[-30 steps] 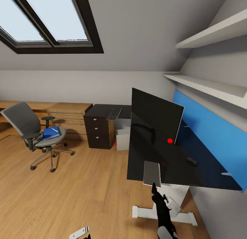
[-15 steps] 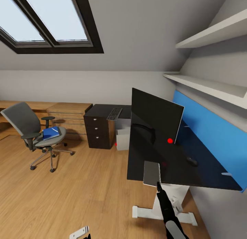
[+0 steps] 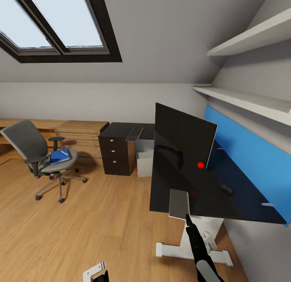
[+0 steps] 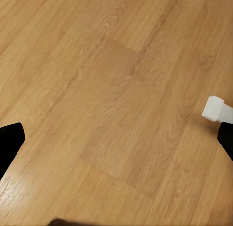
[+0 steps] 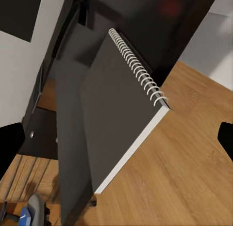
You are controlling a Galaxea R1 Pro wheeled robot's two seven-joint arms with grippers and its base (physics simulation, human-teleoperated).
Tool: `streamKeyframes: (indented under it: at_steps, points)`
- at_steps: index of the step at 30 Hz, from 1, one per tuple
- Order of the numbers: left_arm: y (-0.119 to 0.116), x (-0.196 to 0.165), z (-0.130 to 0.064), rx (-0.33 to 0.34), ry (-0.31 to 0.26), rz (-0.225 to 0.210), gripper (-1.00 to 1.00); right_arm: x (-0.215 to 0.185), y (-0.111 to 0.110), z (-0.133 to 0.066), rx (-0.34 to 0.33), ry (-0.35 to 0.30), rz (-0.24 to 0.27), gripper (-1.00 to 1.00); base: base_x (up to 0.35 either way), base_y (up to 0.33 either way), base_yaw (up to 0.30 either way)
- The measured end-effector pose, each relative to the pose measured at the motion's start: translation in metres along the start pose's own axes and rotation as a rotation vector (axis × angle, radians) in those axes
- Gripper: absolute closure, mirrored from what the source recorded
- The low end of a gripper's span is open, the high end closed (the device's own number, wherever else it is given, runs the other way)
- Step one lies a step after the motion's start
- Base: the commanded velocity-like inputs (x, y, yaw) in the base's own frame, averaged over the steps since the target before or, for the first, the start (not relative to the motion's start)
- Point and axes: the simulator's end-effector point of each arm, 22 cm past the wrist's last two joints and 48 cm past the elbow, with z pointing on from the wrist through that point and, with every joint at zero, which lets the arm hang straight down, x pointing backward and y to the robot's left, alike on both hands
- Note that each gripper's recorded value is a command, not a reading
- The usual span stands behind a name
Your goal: In the bedroom, organize the workspace by keeping the computer under the desk, ensuring the monitor is on the desk, placing the keyboard on the desk next to the monitor, placing the mouse on the desk next to the keyboard, moving the folder from the swivel chair onto the desk next to the mouse, stacking the notebook on top of the folder with the pen on top of the notebook, and positioning the swivel chair next to the desk.
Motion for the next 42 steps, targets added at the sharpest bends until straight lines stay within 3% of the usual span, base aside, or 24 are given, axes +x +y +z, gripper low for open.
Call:
streamKeyframes:
  at_steps: [21, 36, 42]
  points:
    - [0.004, 0.017, 0.024, -0.004, 0.002, -0.005, -1.00, 0.016, -0.024, 0.012, 0.002, 0.023, 0.008, -1.00, 0.000, 0.000, 0.000]
    - [0.006, 0.031, 0.042, -0.002, 0.001, -0.004, -1.00, 0.007, -0.051, 0.023, -0.002, 0.022, -0.020, -1.00, 0.000, 0.000, 0.000]
    - [0.006, 0.032, 0.043, -0.002, 0.001, -0.003, -1.00, 0.015, -0.046, 0.023, -0.022, 0.042, -0.022, -1.00, 0.000, 0.000, 0.000]
